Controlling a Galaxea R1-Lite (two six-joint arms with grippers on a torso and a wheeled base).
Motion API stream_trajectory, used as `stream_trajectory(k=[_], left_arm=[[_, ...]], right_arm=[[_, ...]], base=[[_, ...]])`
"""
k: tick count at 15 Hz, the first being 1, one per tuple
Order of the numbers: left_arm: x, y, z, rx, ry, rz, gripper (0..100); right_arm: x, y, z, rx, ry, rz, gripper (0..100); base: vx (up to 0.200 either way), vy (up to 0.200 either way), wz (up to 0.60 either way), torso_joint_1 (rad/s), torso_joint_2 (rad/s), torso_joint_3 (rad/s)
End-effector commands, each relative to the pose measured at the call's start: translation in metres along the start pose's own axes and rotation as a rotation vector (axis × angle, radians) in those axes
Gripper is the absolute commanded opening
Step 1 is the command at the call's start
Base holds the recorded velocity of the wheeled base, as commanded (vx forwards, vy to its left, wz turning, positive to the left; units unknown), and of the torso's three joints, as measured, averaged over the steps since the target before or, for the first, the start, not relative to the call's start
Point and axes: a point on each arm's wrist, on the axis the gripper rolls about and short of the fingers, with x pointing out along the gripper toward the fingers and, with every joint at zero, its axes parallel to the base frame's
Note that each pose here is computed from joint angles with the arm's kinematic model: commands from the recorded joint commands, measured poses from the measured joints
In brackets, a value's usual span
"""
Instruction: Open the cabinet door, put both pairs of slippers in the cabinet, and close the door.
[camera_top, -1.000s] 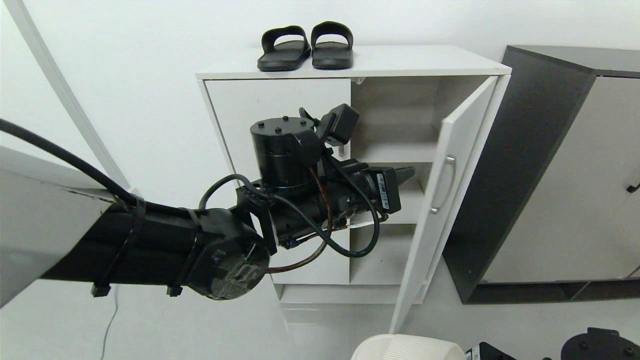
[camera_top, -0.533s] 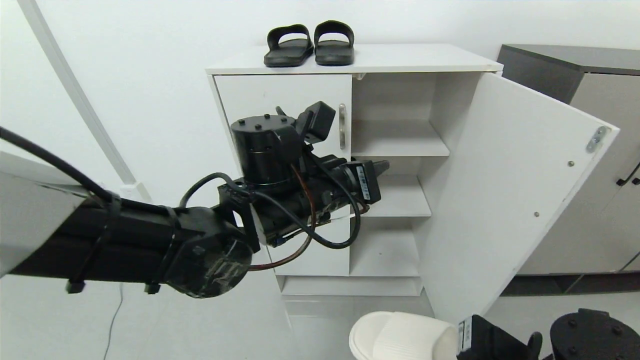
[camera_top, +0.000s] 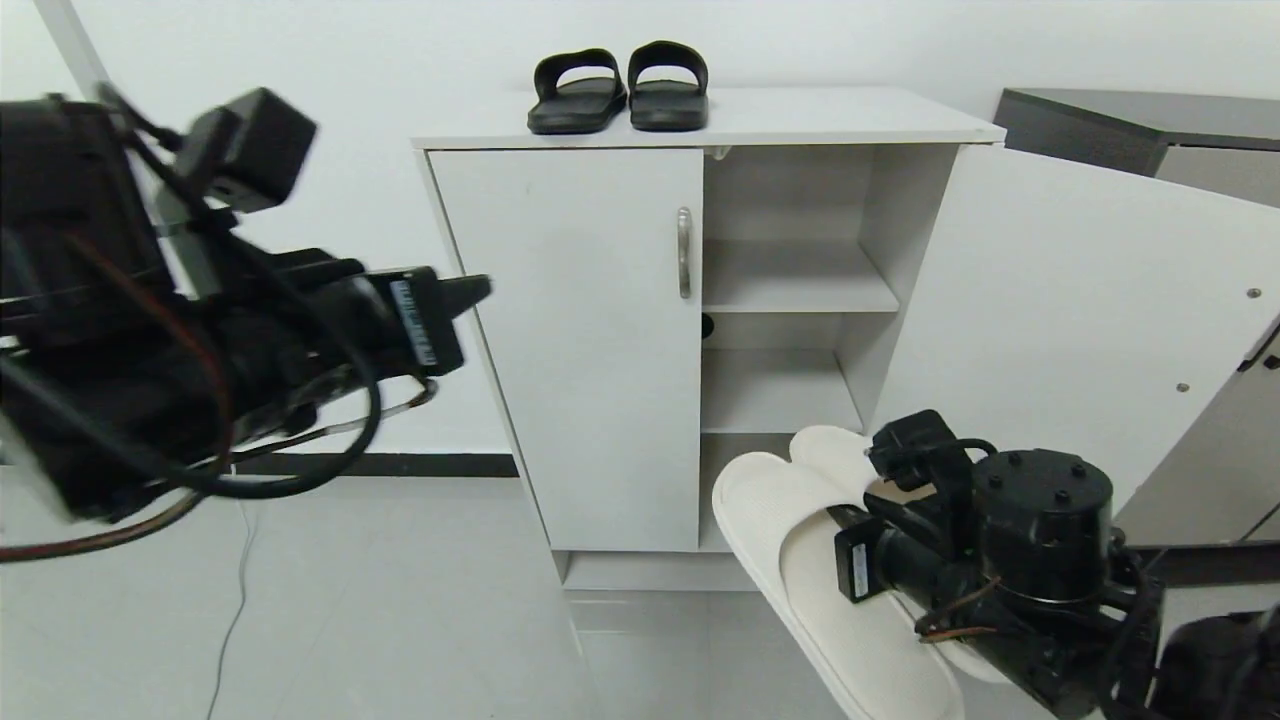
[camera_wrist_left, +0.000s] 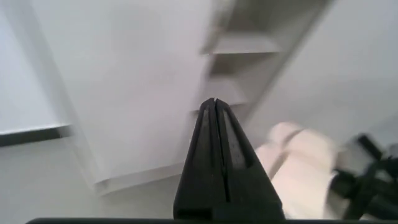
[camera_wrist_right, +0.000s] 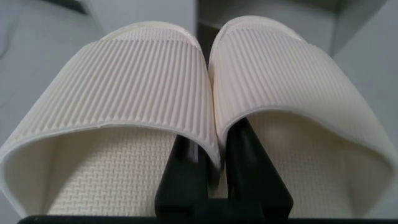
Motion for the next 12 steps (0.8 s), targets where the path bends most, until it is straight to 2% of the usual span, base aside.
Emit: stream_trajectory(k=[1,3,4,5,6,7,8,10,11,12], left_arm=[[-0.110,0.027,-0.012,0.100,-0.060,0.309,0],[-0.154,0.040,-0.031,0.096,-0.098,0.489,0],[-0.173,0.048,-0.045,0.088,-0.104,0.599,0],[-0.184,0.052,-0.057,0.084,-0.104,0.674,0],[-0.200,0.055,-0.087,0.085,-0.097,0.781,0],[-0.211,0.055,-0.111,0.091,-0.093,0.828,0],[-0.217,0.054,-0.126,0.097,-0.094,0.834,0],[-0.231,0.053,-0.170,0.101,-0.109,0.893,0],[-0.235,0.052,-0.188,0.109,-0.093,0.907,0],[-0.234,0.054,-0.202,0.119,-0.044,0.897,0]], right_arm=[[0.032,-0.002,-0.006,0.006,0.013,-0.101,0],[0.045,-0.005,-0.005,0.036,0.006,-0.163,0],[0.049,-0.008,-0.007,0.043,0.009,-0.185,0],[0.051,-0.010,-0.008,0.044,0.011,-0.192,0],[0.052,-0.009,-0.010,0.042,0.016,-0.194,0],[0.052,-0.009,-0.010,0.041,0.018,-0.194,0],[0.052,-0.009,-0.011,0.040,0.021,-0.194,0],[0.052,-0.008,-0.012,0.038,0.023,-0.190,0],[0.051,-0.008,-0.012,0.037,0.025,-0.189,0],[0.051,-0.006,-0.013,0.034,0.027,-0.184,0]], base=[[0.000,0.000,0.00,0.000,0.00,0.000],[0.000,0.000,0.00,0.000,0.00,0.000],[0.000,0.000,0.00,0.000,0.00,0.000],[0.000,0.000,0.00,0.000,0.00,0.000],[0.000,0.000,0.00,0.000,0.00,0.000],[0.000,0.000,0.00,0.000,0.00,0.000],[0.000,0.000,0.00,0.000,0.00,0.000],[0.000,0.000,0.00,0.000,0.00,0.000],[0.000,0.000,0.00,0.000,0.00,0.000],[0.000,0.000,0.00,0.000,0.00,0.000]])
